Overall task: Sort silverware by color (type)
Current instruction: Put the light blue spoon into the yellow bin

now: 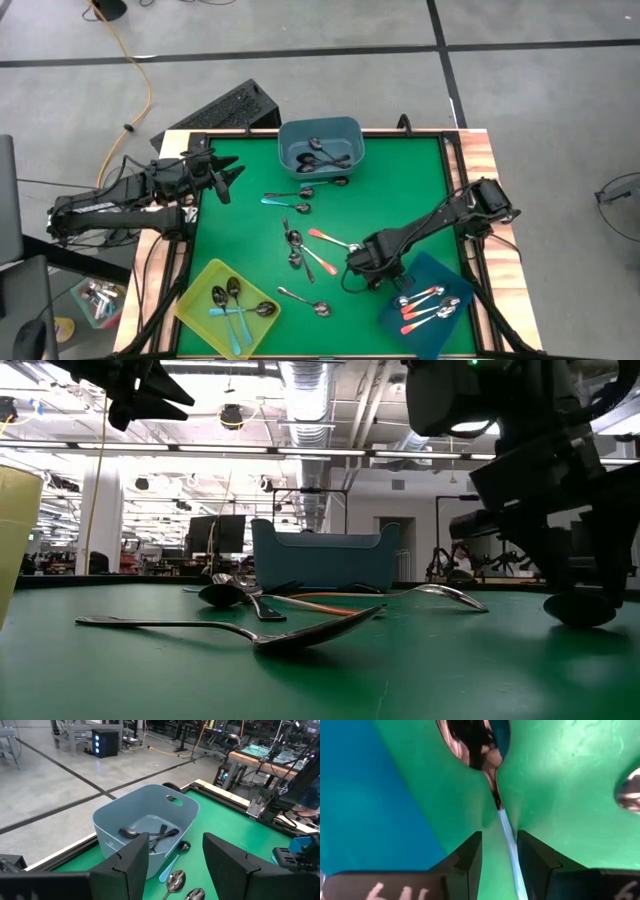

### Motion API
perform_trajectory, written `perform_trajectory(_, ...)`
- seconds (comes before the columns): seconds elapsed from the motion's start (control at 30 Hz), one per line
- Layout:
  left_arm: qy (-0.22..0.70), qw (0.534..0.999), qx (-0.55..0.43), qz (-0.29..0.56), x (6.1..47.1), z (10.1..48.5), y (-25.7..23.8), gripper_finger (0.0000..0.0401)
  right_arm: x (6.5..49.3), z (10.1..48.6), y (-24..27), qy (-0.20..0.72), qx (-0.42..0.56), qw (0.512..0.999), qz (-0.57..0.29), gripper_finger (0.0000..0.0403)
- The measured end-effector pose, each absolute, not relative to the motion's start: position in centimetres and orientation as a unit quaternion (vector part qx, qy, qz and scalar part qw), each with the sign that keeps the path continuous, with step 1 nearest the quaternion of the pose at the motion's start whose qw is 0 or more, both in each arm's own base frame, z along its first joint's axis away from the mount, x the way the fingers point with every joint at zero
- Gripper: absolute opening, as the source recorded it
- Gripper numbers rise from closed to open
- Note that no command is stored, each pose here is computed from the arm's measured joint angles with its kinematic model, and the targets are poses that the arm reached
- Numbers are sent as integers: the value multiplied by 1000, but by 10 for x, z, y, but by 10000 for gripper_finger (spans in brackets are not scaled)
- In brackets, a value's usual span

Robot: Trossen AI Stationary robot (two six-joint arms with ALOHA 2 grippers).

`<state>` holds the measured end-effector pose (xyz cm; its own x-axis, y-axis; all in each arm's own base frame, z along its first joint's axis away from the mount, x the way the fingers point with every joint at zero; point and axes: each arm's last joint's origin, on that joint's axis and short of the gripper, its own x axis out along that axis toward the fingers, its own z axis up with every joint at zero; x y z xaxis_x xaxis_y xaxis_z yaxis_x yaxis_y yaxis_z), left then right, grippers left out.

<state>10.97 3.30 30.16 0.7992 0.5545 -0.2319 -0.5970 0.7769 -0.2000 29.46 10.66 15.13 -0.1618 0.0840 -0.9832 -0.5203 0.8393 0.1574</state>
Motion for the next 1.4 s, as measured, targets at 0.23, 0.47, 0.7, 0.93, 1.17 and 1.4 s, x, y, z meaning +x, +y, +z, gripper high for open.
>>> perform_trajectory(0.23,78,938,-137,309,110,302,33,170,293,144,107,717,-150,647,210,127)
perform_trajectory(0.47,76,934,-135,323,109,302,34,170,295,142,102,716,-158,653,191,81)
perform_trajectory(0.7,75,933,-134,327,109,302,34,170,297,143,94,720,-131,654,188,11)
perform_trajectory(0.93,75,932,-134,328,109,302,34,170,300,144,90,724,-100,657,184,9)
perform_trajectory(1.17,75,932,-134,327,109,302,34,170,313,153,86,712,-72,683,148,5)
perform_trajectory(1.4,78,938,-137,309,110,302,33,170,329,171,81,692,-30,714,102,1)
